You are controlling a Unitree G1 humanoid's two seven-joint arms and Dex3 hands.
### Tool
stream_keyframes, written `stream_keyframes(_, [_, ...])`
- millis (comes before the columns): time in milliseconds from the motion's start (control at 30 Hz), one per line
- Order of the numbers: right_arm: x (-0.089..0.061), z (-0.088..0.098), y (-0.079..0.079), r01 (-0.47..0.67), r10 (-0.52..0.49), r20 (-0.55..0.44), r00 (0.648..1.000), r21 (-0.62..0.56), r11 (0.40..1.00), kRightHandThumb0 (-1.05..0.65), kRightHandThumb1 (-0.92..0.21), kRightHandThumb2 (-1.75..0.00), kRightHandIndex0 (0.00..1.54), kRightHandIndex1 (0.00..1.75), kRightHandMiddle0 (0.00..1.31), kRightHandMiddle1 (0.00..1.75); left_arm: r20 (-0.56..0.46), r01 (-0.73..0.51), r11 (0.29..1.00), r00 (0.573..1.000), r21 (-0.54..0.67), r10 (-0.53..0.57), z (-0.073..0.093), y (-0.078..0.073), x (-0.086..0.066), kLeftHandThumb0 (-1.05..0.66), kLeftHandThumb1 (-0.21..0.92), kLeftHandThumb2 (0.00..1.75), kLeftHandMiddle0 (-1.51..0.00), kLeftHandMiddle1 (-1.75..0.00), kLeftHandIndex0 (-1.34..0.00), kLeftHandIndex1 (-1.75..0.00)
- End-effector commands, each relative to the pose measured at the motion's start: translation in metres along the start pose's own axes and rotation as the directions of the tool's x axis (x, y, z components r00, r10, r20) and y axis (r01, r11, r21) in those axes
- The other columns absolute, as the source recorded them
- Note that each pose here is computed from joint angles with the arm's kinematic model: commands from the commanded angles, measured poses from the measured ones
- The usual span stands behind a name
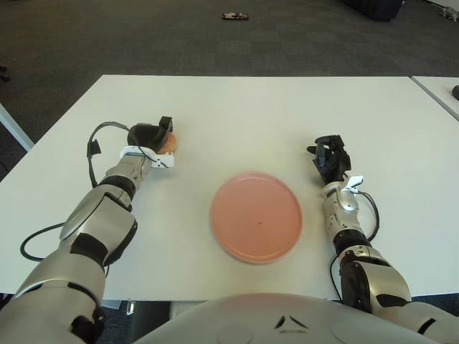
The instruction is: Put the apple into the plate.
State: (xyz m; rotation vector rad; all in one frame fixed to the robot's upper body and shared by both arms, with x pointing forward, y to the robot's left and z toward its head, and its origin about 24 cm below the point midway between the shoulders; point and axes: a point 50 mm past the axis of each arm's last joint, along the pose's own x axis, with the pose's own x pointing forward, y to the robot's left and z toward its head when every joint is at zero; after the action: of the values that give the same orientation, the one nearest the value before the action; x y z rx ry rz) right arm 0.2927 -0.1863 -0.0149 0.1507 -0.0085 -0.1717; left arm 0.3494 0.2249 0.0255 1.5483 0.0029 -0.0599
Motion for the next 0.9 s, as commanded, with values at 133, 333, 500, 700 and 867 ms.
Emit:
stream_keyframes(133, [-0.0163, -0.0256, -0.0061, 0.045, -0.044, -0.136, 0.990, 0.003, 0.999, -0.35, -0.88, -0.57, 0.40, 1.48, 0.22, 1.75, -0.046, -0.041, 0.986, 0.998, -0.159, 0.034, 0.0021, -0.0015, -0.0016, 0.00, 0.06, 1.62, -0.80, -1.74, -0.58, -1.75])
stream_keyframes(333, [-0.0167, -0.0252, -0.0053, 0.048, -0.047, -0.130, 0.990, -0.001, 0.999, -0.36, -0.87, -0.58, 0.41, 1.51, 0.23, 1.75, -0.079, -0.055, 0.966, 0.996, -0.253, 0.037, 0.0011, 0.0000, -0.0009, 0.00, 0.06, 1.62, -0.80, -1.75, -0.58, -1.75])
stream_keyframes(500, [-0.0169, -0.0247, -0.0049, 0.052, -0.052, -0.123, 0.991, -0.002, 0.999, -0.36, -0.85, -0.62, 0.42, 1.53, 0.24, 1.75, -0.107, -0.094, 0.920, 0.993, -0.381, 0.057, 0.0021, 0.0024, -0.0005, 0.00, 0.08, 1.60, -0.78, -1.75, -0.57, -1.75])
stream_keyframes(700, [-0.0170, -0.0246, -0.0047, 0.053, -0.053, -0.120, 0.991, -0.003, 0.999, -0.36, -0.83, -0.64, 0.42, 1.52, 0.25, 1.75, -0.122, -0.095, 0.848, 0.992, -0.522, 0.036, 0.0033, 0.0042, 0.0007, 0.00, 0.09, 1.58, -0.78, -1.74, -0.56, -1.75])
stream_keyframes(867, [-0.0172, -0.0241, -0.0041, 0.051, -0.051, -0.117, 0.992, -0.004, 0.999, -0.36, -0.83, -0.64, 0.42, 1.52, 0.25, 1.75, -0.130, -0.097, 0.806, 0.991, -0.584, 0.026, 0.0037, 0.0063, 0.0023, 0.00, 0.09, 1.58, -0.78, -1.73, -0.55, -1.75])
